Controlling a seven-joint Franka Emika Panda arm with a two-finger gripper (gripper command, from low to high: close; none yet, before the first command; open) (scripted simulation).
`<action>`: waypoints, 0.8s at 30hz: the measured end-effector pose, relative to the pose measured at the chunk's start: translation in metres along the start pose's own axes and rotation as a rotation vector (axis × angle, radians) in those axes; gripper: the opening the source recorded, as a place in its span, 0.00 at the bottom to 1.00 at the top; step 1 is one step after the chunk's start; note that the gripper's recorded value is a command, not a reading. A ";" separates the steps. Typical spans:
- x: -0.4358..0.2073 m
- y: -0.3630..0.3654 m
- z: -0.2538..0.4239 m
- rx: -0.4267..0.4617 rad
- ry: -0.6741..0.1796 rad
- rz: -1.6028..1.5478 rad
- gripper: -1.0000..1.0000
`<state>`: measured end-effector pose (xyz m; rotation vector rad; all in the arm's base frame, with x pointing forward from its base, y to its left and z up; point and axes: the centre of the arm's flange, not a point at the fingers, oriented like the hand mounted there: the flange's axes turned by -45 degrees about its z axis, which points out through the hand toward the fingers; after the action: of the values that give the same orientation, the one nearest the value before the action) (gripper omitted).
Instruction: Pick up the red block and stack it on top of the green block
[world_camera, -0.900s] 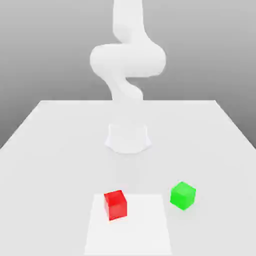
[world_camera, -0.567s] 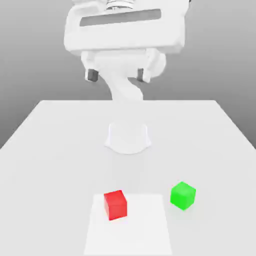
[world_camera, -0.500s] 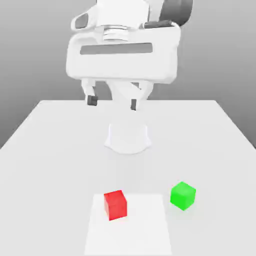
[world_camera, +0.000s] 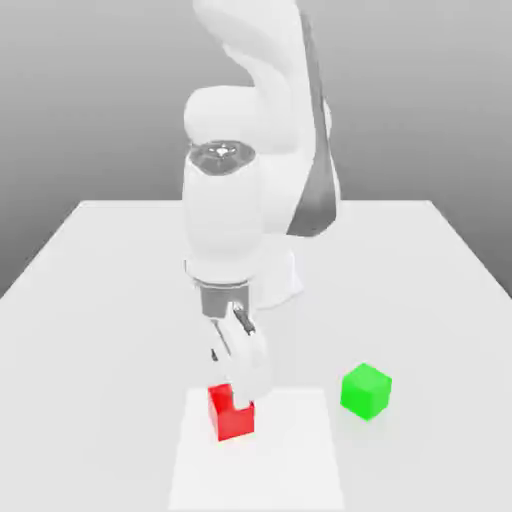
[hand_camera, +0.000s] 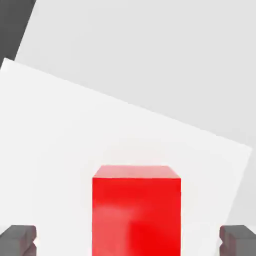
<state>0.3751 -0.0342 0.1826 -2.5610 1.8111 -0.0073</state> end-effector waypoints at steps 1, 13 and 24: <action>0.000 0.000 0.007 0.000 -0.001 0.000 0.50; -0.001 0.002 0.032 -0.002 0.000 -0.002 0.00; -0.034 -0.008 -0.033 -0.006 0.001 -0.134 0.00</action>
<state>0.3706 0.0005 0.2152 -2.6813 1.6388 -0.0035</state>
